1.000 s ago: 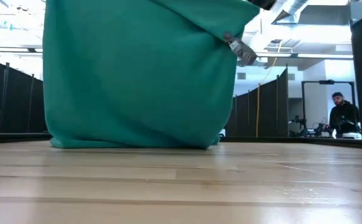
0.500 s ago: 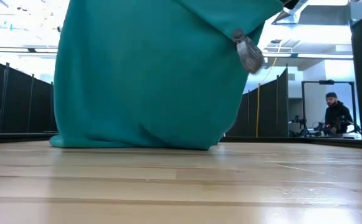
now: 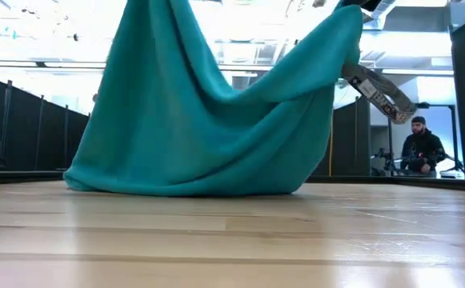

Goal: Roll towel
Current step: Roll the blue towel

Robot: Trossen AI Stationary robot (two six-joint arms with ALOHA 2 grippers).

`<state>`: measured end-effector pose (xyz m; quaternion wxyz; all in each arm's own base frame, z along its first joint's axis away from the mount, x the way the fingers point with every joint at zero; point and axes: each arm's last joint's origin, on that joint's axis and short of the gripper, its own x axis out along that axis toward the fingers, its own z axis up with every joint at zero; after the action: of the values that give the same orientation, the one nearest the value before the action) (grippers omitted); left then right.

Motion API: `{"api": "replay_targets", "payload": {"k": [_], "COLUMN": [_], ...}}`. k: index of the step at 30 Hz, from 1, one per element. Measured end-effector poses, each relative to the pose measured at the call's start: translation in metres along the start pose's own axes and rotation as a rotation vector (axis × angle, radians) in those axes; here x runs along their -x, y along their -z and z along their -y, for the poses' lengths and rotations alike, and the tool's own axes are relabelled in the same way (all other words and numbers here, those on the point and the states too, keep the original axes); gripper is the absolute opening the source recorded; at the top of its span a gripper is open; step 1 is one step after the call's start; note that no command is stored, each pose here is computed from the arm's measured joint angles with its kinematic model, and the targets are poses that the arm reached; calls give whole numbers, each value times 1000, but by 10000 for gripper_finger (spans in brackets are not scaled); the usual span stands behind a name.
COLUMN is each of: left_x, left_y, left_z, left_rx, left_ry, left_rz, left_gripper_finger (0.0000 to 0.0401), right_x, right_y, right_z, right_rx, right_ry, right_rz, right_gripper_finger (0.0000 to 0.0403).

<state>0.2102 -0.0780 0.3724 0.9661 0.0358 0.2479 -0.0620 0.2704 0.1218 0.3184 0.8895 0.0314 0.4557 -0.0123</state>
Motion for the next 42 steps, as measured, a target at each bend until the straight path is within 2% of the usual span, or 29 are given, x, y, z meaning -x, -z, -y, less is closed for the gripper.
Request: {"api": "replay_targets", "payload": {"k": [5,12,17,23,27,32,34,42], "left_x": [-28,-68,-85,-86,-85,-75,-71,-69], "left_y": [21,65,94,125,139,146,148,149], "left_z": [55,134,179,223,243,252,255,260], "left_rx": [42,99,200,291,317,359,365,383], "left_ry": [41,87,111,158,202,224,246,289], "left_rz": [-167,-360,-408,-442,-450,-488,-513,-527], "left_gripper_finger": [0,0,0,0,0,0,6,79], "right_x": [-5,-36,-59,-83,-100,-123,-130,-119], "right_y": [2,20,38,59,71,86,88,76], "right_z": [-14,-44,-71,-105,-125,-135,-138,-140], "right_rx": [28,40,10,-38,-96,-241,-282,-380], "right_ry": [-30,-103,-167,-232,-266,-254,-291,-376], "right_rz": [10,-32,-68,-115,-132,-226,-263,-256], "right_gripper_finger": [0,0,0,0,0,1,8,91]}}
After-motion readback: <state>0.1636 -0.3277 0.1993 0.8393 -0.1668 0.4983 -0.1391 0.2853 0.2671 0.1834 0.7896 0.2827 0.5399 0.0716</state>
